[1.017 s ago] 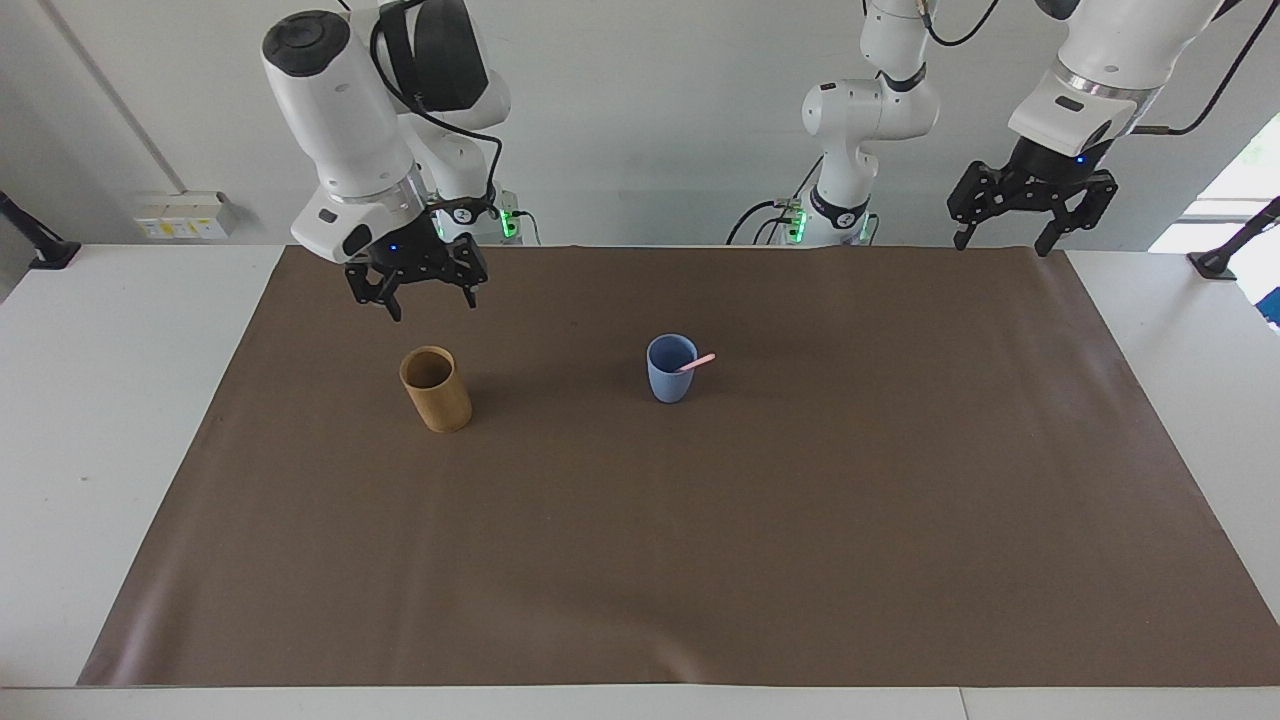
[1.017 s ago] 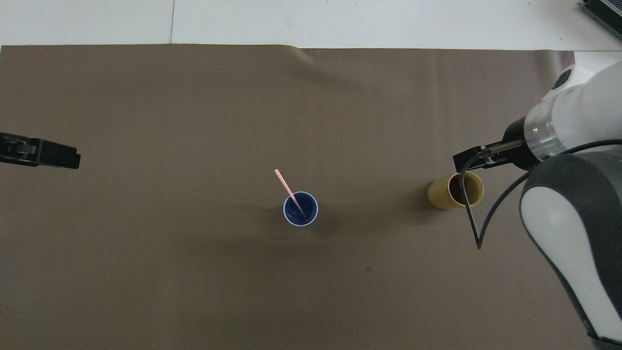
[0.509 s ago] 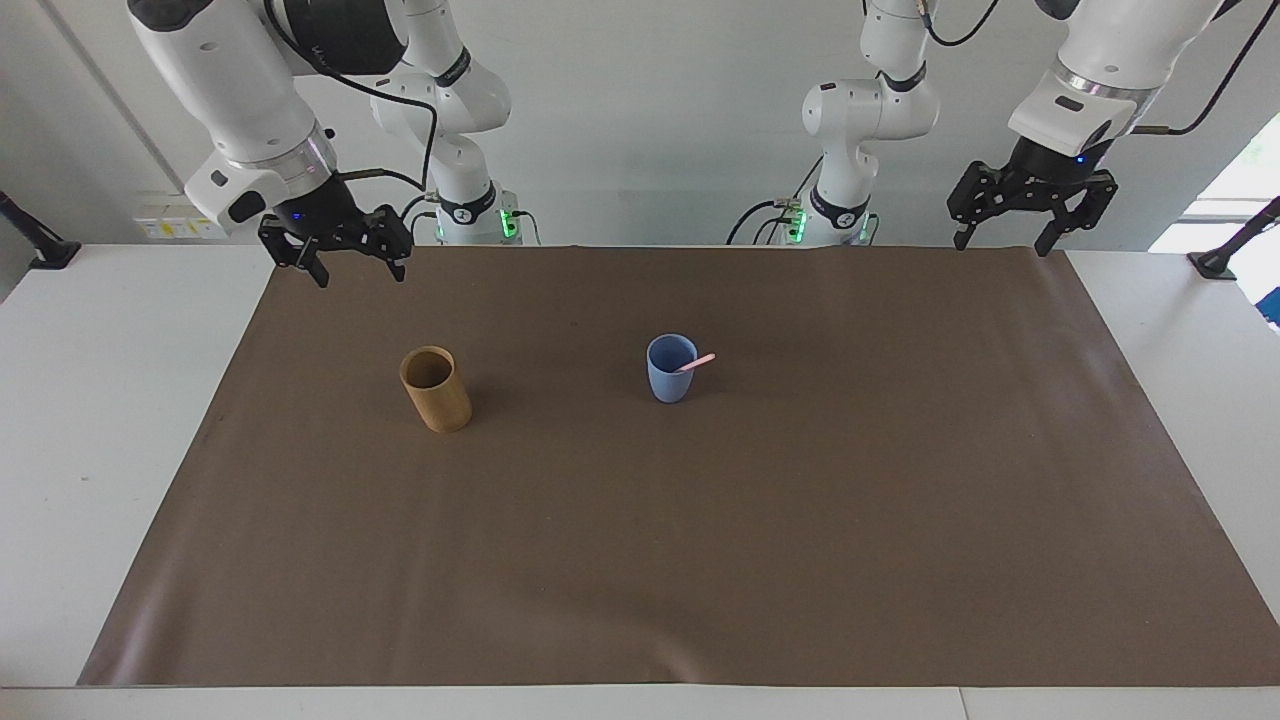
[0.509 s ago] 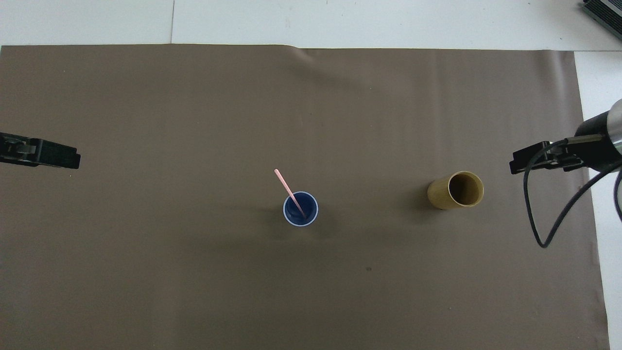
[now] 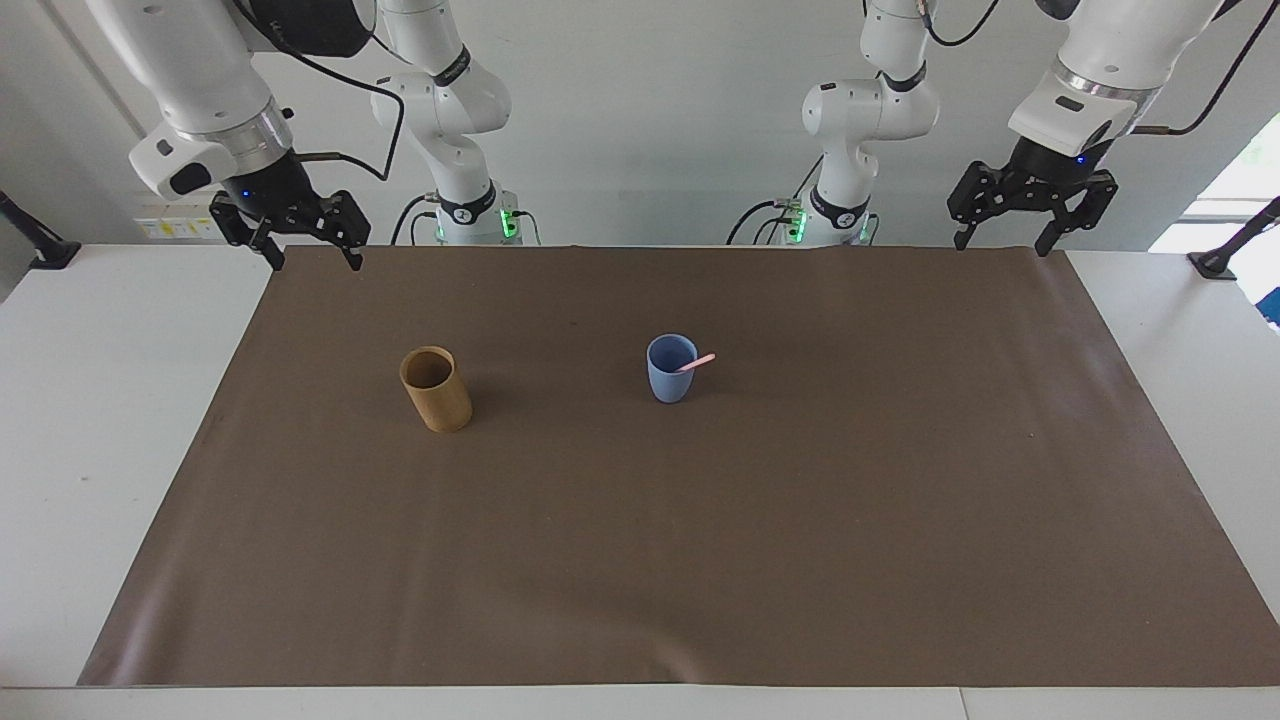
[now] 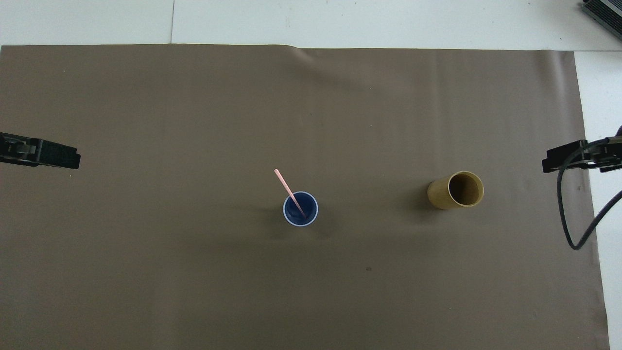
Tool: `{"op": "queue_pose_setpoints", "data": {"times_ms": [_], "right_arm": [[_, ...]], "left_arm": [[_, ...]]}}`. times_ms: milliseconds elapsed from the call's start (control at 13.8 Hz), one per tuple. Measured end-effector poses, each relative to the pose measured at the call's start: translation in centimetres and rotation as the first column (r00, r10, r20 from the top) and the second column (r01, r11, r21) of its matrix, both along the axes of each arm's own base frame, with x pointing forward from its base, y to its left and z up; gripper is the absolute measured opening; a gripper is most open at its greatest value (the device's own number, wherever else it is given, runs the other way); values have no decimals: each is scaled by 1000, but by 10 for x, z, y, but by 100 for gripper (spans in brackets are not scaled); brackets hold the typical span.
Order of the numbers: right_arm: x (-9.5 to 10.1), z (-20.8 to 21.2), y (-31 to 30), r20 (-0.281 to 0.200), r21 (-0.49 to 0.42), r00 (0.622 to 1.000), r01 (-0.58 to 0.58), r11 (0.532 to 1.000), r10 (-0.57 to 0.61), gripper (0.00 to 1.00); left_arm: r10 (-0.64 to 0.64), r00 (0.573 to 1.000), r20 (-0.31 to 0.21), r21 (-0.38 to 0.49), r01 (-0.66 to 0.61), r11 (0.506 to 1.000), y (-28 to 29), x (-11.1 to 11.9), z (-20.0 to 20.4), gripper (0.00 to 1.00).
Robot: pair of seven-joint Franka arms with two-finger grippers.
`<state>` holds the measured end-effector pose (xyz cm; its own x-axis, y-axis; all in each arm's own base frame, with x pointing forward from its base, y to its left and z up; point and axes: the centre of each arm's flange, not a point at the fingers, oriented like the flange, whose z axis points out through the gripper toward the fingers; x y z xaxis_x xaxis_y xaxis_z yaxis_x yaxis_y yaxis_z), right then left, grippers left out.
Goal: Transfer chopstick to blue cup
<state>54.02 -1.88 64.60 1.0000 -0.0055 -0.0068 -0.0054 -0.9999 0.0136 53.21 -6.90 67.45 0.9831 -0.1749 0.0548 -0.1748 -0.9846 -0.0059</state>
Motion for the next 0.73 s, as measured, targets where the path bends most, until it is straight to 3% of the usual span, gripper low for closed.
{"op": "queue_pose_setpoints", "data": {"times_ms": [218,726], "right_arm": [[-10,12,6,18,-1,1000,-12,1000,12,100],[-12,3,29,-2,0,999,-43,999,43,100]], "left_arm": [[0,1000,0,0,0,1000,0,0,0,100],[0,1000,0,0,0,1000,0,0,0,100]]}}
